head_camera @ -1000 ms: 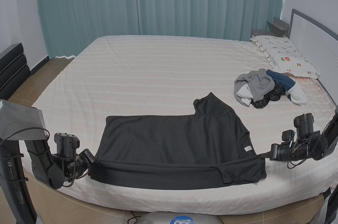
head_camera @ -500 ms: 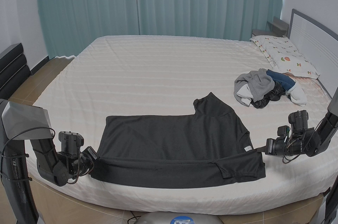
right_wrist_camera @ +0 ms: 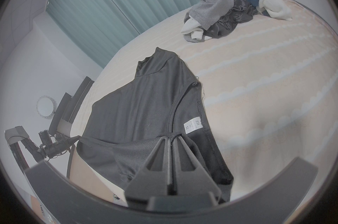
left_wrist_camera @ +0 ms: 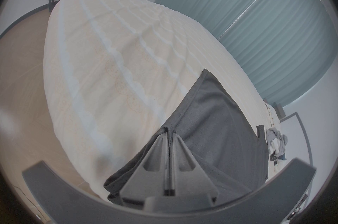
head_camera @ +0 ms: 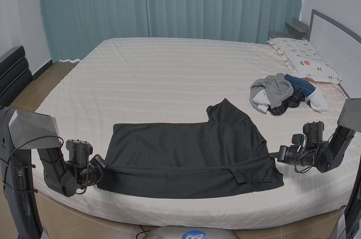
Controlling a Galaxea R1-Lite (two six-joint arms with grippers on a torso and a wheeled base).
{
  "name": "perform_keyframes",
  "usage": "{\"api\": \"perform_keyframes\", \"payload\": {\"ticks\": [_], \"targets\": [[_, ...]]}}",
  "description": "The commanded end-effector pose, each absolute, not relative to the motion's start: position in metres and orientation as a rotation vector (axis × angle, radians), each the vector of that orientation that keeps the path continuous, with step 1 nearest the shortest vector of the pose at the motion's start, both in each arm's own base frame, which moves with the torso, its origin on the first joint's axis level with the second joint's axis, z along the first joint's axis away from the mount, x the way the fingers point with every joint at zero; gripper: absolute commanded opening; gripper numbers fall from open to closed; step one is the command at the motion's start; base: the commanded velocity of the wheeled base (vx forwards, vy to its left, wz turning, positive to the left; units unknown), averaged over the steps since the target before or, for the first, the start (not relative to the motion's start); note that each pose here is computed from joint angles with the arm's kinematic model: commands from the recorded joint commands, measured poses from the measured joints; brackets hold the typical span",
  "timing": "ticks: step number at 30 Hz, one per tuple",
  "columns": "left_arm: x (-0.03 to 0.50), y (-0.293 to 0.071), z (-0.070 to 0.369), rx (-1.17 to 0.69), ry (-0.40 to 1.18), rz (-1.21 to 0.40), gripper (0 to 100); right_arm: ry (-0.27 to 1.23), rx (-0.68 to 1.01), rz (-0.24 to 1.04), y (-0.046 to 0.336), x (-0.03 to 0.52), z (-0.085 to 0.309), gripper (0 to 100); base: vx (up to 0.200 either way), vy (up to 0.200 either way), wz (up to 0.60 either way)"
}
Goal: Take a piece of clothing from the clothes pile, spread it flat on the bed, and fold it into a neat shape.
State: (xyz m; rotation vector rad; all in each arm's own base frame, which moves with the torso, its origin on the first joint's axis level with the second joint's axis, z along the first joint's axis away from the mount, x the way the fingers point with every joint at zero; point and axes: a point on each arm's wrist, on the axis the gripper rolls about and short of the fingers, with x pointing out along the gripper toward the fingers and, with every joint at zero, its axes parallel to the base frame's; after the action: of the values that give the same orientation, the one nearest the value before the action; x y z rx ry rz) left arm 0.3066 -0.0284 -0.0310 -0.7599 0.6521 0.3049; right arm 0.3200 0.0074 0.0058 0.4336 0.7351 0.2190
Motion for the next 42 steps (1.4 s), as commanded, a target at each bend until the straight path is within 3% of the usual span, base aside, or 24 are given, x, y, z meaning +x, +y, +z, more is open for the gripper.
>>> {"api": "perform_keyframes", "payload": {"ticks": [1,4,5,6,7,19,28,35,42], "targets": [[0.312,-0.029,-0.034,-0.783,0.645,0.312,0,0.775,0.441,0.210,0.008,0.321,-0.012,0,0.000,0.000,0.00],[0.313,-0.029,-0.034,-0.789,0.643,0.313,0,0.778,0.441,0.210,0.008,0.322,-0.015,0,0.000,0.000,0.00],[0.313,-0.029,-0.034,-0.791,0.643,0.313,0,0.778,0.442,0.211,0.008,0.322,-0.015,100,0.000,0.000,0.00],[0.314,-0.029,-0.034,-0.792,0.641,0.311,0,0.783,0.444,0.209,0.008,0.322,-0.017,100,0.000,0.000,0.00],[0.315,-0.029,-0.034,-0.794,0.638,0.310,100,0.783,0.445,0.209,0.008,0.323,-0.018,100,0.000,0.000,0.00],[0.320,-0.021,-0.020,-0.929,0.561,0.349,100,0.706,0.656,0.146,0.004,0.313,-0.013,100,0.000,0.000,0.00],[0.319,-0.009,0.040,-1.022,0.446,0.275,100,0.639,0.978,0.117,-0.010,0.304,-0.007,100,0.000,0.000,0.00],[0.318,-0.019,0.067,-1.098,0.628,0.201,100,0.680,1.056,0.164,-0.009,0.300,-0.008,100,0.000,0.000,0.00],[0.306,-0.055,0.022,-1.018,0.879,0.189,100,0.686,1.053,0.172,-0.007,0.296,-0.011,100,0.000,0.000,0.00]]}}
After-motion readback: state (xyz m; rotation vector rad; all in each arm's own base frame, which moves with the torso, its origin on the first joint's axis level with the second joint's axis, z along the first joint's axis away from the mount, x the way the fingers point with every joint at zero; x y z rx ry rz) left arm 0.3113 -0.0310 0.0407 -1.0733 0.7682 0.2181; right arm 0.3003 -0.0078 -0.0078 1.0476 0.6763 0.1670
